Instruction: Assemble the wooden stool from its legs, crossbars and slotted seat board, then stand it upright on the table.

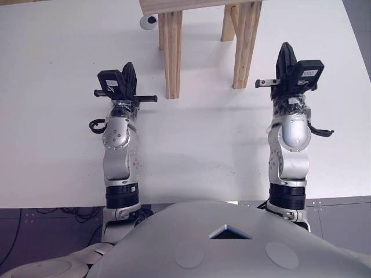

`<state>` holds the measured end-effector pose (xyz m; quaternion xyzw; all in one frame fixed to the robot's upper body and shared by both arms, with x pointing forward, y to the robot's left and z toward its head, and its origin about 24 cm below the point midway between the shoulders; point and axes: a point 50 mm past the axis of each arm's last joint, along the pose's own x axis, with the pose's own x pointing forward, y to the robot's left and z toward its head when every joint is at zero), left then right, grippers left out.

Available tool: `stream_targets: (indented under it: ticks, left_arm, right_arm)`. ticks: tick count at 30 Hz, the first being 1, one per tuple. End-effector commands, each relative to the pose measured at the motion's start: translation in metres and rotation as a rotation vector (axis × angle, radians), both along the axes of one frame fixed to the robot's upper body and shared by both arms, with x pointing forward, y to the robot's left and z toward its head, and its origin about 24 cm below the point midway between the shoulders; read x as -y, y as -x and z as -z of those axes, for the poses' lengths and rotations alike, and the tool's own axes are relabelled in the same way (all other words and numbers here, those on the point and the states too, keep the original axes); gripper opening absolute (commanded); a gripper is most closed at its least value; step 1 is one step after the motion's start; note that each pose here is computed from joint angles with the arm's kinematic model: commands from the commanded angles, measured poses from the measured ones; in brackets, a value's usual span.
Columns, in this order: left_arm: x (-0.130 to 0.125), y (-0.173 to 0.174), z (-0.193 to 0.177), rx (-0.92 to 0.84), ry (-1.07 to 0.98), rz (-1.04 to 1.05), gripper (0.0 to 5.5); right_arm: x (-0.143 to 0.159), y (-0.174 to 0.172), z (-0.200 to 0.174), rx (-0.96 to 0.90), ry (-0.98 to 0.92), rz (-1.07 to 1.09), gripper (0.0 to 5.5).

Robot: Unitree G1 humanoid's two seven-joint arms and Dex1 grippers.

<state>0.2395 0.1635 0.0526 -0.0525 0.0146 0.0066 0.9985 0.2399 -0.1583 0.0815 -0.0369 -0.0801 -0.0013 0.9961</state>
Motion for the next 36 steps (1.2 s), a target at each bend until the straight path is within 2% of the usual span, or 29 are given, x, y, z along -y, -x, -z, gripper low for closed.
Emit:
stream_targets:
  ticks: [1,9,27,36]
  left_arm:
    - [0.006,-0.004,-0.002,0.024,0.008,0.003,0.00]
    - [0.021,0.007,0.009,-0.004,0.017,-0.016,0.00]
    - [-0.026,-0.020,0.003,-0.009,-0.077,-0.055,0.00]
    - [-0.033,-0.025,-0.001,-0.023,-0.101,-0.051,0.00]
  right_arm:
    - [0.005,-0.006,-0.008,0.034,0.026,0.011,0.03]
    - [0.016,-0.013,-0.015,0.031,0.073,-0.009,0.03]
    - [-0.005,-0.017,-0.003,0.018,0.024,0.056,0.03]
    - [-0.009,-0.011,0.001,0.018,0.018,0.082,0.03]
